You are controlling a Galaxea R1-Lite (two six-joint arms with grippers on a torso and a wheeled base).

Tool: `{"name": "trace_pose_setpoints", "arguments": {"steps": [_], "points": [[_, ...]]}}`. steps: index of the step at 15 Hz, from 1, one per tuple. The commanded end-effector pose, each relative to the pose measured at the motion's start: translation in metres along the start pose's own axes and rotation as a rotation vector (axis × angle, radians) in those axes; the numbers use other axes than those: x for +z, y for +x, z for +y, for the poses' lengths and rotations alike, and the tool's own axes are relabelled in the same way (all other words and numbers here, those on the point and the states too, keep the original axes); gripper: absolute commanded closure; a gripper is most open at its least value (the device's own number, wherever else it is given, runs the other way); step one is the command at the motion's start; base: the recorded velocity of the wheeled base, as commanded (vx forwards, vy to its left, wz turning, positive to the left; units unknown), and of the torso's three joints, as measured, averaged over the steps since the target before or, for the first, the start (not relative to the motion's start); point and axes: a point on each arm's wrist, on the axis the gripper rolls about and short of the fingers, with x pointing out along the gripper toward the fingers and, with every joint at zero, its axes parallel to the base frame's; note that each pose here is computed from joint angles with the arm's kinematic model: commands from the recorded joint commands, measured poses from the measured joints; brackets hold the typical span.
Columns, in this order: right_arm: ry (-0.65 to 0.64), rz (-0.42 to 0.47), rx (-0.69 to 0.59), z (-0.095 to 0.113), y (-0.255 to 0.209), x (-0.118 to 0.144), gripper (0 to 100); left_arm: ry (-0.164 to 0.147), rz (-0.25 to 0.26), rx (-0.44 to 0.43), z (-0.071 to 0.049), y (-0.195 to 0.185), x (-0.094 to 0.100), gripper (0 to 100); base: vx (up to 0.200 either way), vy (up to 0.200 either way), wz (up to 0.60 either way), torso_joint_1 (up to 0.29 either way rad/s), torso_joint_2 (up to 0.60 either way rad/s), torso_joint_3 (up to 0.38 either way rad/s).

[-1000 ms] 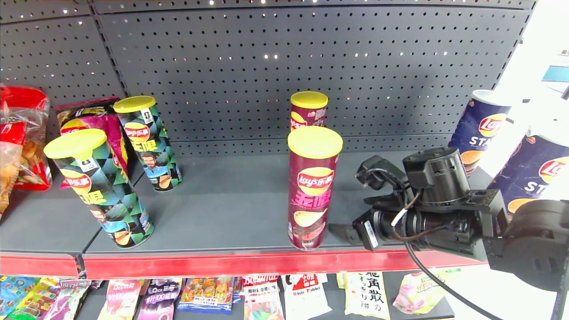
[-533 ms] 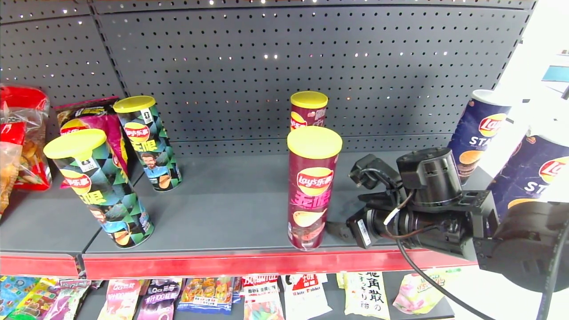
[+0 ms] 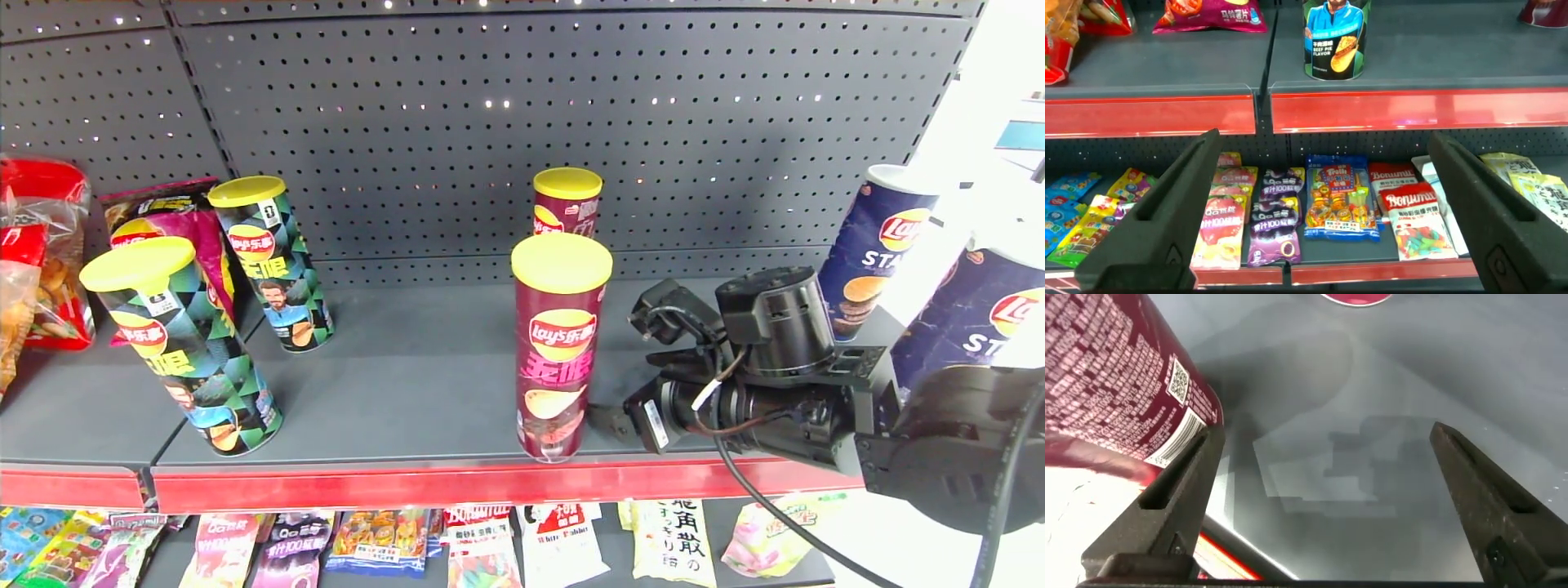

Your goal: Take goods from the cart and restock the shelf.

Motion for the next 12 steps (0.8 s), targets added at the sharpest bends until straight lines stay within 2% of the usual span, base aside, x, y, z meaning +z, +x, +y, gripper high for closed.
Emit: {"name": "trace_pose_setpoints", "arguments": {"steps": [1,8,12], "points": [[-0.002,0.002,0.002,0.001,0.001,0.000,0,0.000,-0.001,0.000,0.000,0.000,0.000,0,0.000,0.000,0.00,0.000,0.00,0.000],[-0.002,0.001,0.002,0.001,0.002,0.000,0,0.000,-0.001,0.000,0.000,0.000,0.000,0,0.000,0.000,0.00,0.000,0.00,0.000],[0.025,-0.015,-0.033,-0.009,-0.020,-0.004,0,0.000,-0.001,0.000,0.000,0.000,0.000,0,0.000,0.000,0.00,0.000,0.00,0.000]]}}
